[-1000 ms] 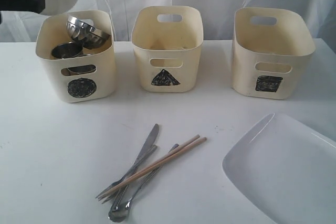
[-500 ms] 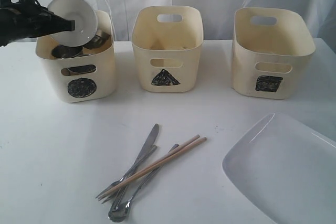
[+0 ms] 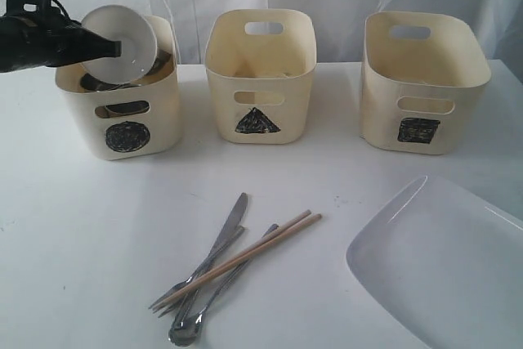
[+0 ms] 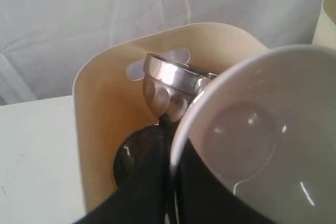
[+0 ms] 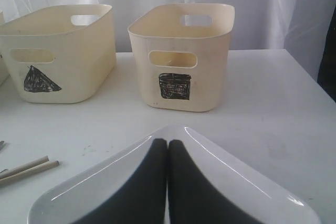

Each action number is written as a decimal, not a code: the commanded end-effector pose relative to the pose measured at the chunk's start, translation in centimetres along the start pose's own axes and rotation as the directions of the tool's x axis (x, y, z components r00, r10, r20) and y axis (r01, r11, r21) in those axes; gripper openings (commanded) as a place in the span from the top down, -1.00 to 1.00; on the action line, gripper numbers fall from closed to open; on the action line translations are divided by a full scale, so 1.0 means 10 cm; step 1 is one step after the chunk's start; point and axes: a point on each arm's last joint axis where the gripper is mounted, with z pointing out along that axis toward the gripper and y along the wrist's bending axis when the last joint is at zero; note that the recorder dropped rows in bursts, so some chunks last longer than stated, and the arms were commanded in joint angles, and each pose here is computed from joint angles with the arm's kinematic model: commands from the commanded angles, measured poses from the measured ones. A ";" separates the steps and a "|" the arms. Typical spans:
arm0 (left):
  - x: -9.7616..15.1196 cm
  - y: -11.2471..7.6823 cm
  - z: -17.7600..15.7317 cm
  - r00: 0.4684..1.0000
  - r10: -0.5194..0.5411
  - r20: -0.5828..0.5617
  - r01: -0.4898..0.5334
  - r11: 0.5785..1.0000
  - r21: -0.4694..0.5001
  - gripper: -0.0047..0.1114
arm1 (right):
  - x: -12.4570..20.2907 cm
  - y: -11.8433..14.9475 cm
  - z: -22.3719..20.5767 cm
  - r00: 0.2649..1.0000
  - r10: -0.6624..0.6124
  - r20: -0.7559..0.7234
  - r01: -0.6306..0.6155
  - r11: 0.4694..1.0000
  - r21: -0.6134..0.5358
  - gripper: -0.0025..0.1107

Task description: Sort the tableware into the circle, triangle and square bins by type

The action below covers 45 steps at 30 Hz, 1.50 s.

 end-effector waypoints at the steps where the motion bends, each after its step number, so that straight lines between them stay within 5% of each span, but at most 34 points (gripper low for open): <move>1: -0.07 0.00 -0.03 1.000 0.000 0.029 0.000 1.000 -0.003 0.47 | 0.01 0.00 0.00 1.000 -0.006 0.004 0.006 1.000 -0.004 0.96; 5: -0.03 -0.02 -0.03 1.000 -0.009 -0.013 0.009 1.000 0.012 -0.06 | 0.01 0.00 0.00 1.000 -0.006 0.004 0.006 1.000 -0.004 0.96; 8: -0.02 -0.02 -0.03 0.999 -0.031 -0.025 0.031 0.999 0.015 -0.27 | 0.01 0.00 0.00 1.000 -0.006 0.004 0.006 1.000 -0.004 0.96; 18: -0.58 0.01 -0.65 0.992 0.007 0.123 -0.011 0.999 0.030 -0.30 | 0.01 0.00 0.00 1.000 -0.003 0.003 0.003 1.000 -0.005 0.96; 23: -0.76 -0.05 -1.30 0.998 0.066 0.020 -0.068 0.987 0.145 -0.30 | 0.01 0.00 0.00 1.000 -0.003 0.003 0.003 1.000 -0.005 0.96; 27: -0.70 -0.08 -1.64 0.979 0.165 -0.122 -0.135 0.966 0.222 -0.05 | 0.01 0.00 0.00 1.000 -0.003 0.003 0.003 1.000 -0.005 0.96; 30: -0.52 -0.05 -1.75 0.910 0.288 -0.299 -0.212 0.942 0.261 0.37 | 0.01 0.00 0.00 1.000 -0.003 0.003 0.003 1.000 -0.005 0.96; 33: -0.33 -0.04 -1.82 0.826 0.295 -0.481 -0.166 0.942 0.293 0.92 | 0.01 0.00 0.00 1.000 -0.003 0.003 0.003 1.000 -0.005 0.96; 37: -0.07 -0.06 -1.83 0.752 0.259 -0.606 -0.087 0.950 0.299 0.92 | 0.01 0.00 0.00 1.000 -0.003 0.003 0.003 1.000 -0.005 0.96; 45: 0.40 -0.14 -1.82 0.705 0.189 -0.684 0.037 0.952 0.302 0.92 | 0.01 0.00 0.00 1.000 -0.003 0.003 0.003 1.000 -0.005 0.96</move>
